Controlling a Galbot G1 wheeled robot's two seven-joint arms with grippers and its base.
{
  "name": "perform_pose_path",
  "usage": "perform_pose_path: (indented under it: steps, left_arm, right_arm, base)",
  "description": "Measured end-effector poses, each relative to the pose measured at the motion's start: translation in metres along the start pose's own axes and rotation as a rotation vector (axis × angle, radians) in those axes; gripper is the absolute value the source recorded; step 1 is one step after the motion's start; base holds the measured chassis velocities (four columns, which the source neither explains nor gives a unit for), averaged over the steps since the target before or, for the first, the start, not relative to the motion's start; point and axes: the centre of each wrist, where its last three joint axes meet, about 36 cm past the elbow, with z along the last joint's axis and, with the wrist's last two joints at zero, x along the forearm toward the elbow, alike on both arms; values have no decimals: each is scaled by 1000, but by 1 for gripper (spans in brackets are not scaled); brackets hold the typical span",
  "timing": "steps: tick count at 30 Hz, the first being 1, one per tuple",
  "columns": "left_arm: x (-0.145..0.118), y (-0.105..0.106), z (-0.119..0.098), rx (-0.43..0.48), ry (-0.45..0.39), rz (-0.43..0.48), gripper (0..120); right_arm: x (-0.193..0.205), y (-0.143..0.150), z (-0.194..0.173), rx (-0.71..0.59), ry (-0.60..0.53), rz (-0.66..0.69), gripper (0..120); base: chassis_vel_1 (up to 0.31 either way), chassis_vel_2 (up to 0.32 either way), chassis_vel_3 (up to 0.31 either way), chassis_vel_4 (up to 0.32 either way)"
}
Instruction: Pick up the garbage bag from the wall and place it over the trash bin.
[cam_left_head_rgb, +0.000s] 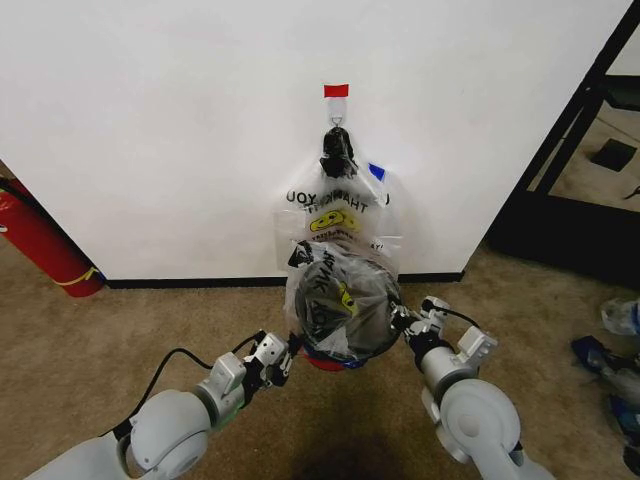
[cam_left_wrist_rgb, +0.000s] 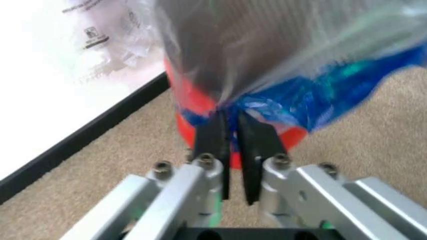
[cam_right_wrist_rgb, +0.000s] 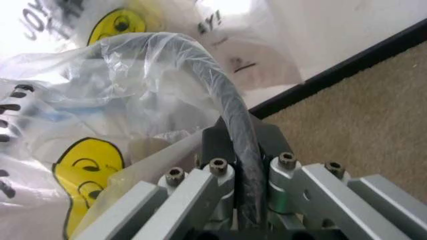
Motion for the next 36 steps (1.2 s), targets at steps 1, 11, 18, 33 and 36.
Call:
perform_pose_path:
  steps: [1,11,18,33,36]
  left_arm:
    - [3,-1,-1,-6,-1,-1,15]
    - [17,0,-20,-24,-43,-30,52]
    - [16,16,-58,102,-126,-102,79]
    - [-9,38,-76,627,-54,-94,70]
    - [-12,43,-78,697,-48,-80,63]
  right_arm:
    - [-2,-2,-1,1,-6,7,1]
    - [-10,-20,-3,21,-53,53,1]
    - [-3,-26,4,59,-98,68,1]
    - [6,-10,25,90,-84,10,1]
    - [7,-10,26,89,-84,12,1]
  base:
    - [0,0,0,0]
    - [0,0,0,0]
    - [0,0,0,0]
    - [0,0,0,0]
    - [0,0,0,0]
